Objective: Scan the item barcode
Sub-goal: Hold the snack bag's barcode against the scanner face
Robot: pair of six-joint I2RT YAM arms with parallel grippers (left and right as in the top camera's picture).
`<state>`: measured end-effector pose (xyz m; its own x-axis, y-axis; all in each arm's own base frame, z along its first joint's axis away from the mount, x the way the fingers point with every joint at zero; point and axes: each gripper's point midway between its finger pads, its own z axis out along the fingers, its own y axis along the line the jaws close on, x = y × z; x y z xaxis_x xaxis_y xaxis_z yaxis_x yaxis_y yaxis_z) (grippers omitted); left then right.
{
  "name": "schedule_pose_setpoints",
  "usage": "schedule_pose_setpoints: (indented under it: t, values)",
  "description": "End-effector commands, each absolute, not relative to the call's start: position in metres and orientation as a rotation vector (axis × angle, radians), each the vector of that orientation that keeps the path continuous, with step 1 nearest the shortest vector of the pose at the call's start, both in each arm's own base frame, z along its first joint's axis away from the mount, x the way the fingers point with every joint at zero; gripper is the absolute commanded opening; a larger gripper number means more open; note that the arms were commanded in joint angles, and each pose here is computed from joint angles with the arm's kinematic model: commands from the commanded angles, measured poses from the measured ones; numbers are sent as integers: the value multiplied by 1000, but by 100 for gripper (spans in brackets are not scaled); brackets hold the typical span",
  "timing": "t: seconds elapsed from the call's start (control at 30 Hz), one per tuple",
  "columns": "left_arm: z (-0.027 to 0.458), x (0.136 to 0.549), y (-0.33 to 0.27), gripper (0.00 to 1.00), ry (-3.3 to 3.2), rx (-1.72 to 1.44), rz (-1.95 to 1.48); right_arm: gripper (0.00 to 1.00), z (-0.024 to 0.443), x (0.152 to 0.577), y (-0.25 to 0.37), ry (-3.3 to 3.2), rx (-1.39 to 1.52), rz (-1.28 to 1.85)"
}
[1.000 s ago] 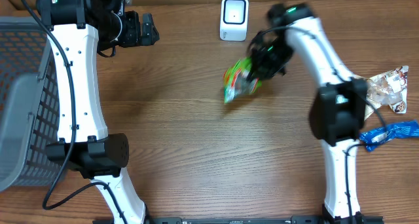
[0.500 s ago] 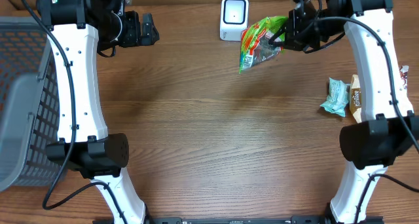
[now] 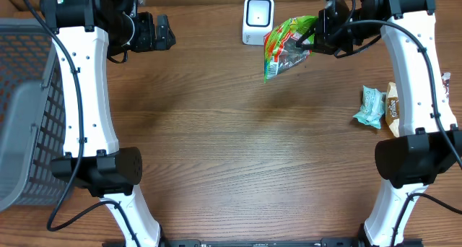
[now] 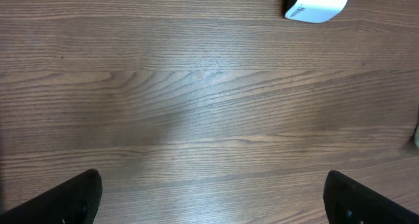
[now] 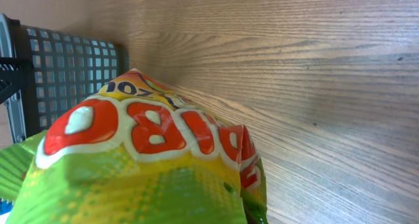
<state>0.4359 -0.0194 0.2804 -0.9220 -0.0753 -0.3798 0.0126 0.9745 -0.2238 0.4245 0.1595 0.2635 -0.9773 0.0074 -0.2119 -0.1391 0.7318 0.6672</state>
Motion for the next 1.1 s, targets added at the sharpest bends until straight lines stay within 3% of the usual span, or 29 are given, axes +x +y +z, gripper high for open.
schedule_pose_setpoints:
  t: [0.0,0.23,0.53,0.73,0.87,1.07]
  values:
    - [282,435,-22,100,2725,-55,-316,4,290,421,166,2654,-160,1086]
    - [282,435,-22,100,2725,-55,-316,4,283,445,168,2629,-108,896]
    - [282,435,-22,100,2725,-55,-316,4,313,526,172,2258,95,195]
    - [282,435,-22,100,2725,-55,-316,4,336,557,159,1962,299,-141]
    - [282,435,-22,100,2725,-55,-315,4,330,575,151,1848,393,-246]
    - [282,435,-22,100,2725,-55,-316,4,303,609,163,1795,275,-364]
